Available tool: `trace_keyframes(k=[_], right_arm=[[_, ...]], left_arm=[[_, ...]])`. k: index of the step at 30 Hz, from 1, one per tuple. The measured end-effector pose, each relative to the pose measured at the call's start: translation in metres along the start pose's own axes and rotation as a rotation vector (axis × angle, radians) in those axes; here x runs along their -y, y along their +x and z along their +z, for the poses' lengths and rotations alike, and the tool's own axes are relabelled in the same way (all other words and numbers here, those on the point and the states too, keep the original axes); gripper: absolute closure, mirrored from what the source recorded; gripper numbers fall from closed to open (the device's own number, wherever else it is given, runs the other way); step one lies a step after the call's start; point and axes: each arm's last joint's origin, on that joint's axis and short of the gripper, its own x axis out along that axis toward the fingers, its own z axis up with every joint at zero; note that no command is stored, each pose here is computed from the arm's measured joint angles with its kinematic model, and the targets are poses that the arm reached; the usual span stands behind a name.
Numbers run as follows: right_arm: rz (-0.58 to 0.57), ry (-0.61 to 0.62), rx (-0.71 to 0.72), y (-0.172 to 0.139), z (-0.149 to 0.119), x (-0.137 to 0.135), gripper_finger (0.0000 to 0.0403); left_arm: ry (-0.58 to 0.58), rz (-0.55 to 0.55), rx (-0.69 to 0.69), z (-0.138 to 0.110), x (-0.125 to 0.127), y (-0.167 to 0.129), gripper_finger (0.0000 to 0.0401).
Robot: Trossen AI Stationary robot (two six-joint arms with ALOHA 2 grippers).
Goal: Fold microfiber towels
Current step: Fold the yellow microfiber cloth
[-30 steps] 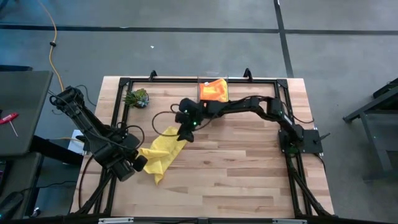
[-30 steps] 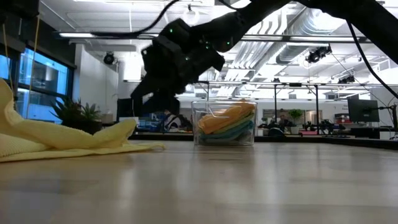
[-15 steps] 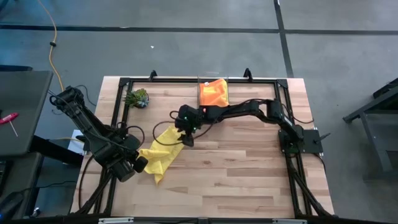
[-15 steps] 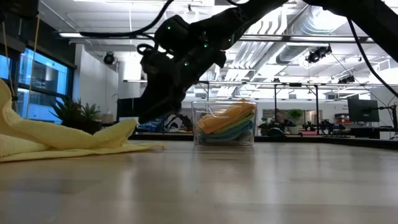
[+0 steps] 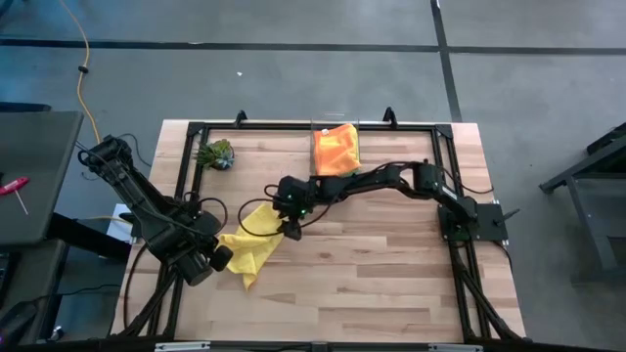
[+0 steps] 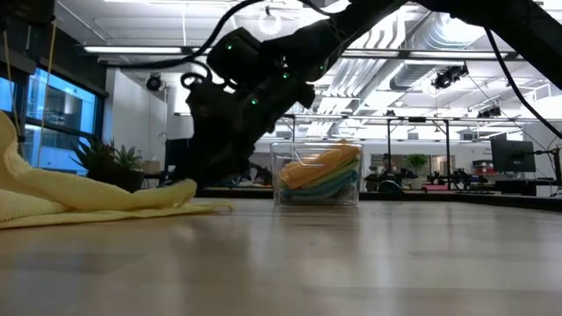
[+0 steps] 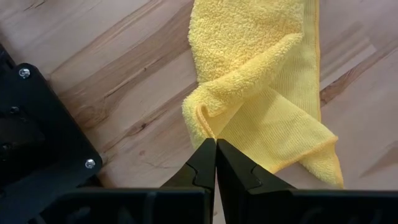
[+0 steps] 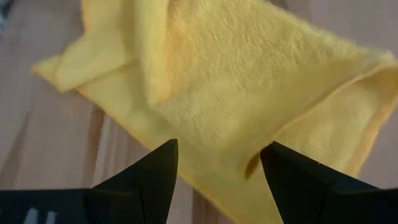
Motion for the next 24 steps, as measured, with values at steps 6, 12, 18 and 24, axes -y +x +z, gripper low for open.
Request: trace_keyframes(k=[6, 12, 18, 24], right_arm=[[-0.081, 0.009, 0.009, 0.000, 0.001, 0.002, 0.0181], [0.080, 0.018, -0.019, 0.000, 0.000, -0.005, 0.0181], [0.074, -0.040, -0.038, 0.011, -0.006, -0.031, 0.0181], [-0.103, 0.038, -0.031, 0.018, -0.011, -0.038, 0.0181]], left_arm=[[-0.002, -0.004, -0.007, 0.000, 0.001, 0.000, 0.0401], [0.007, -0.005, -0.006, 0.000, 0.001, 0.000, 0.0401], [0.023, -0.008, 0.004, 0.000, 0.001, 0.000, 0.0401], [0.023, -0.007, 0.004, 0.000, 0.001, 0.000, 0.0401]])
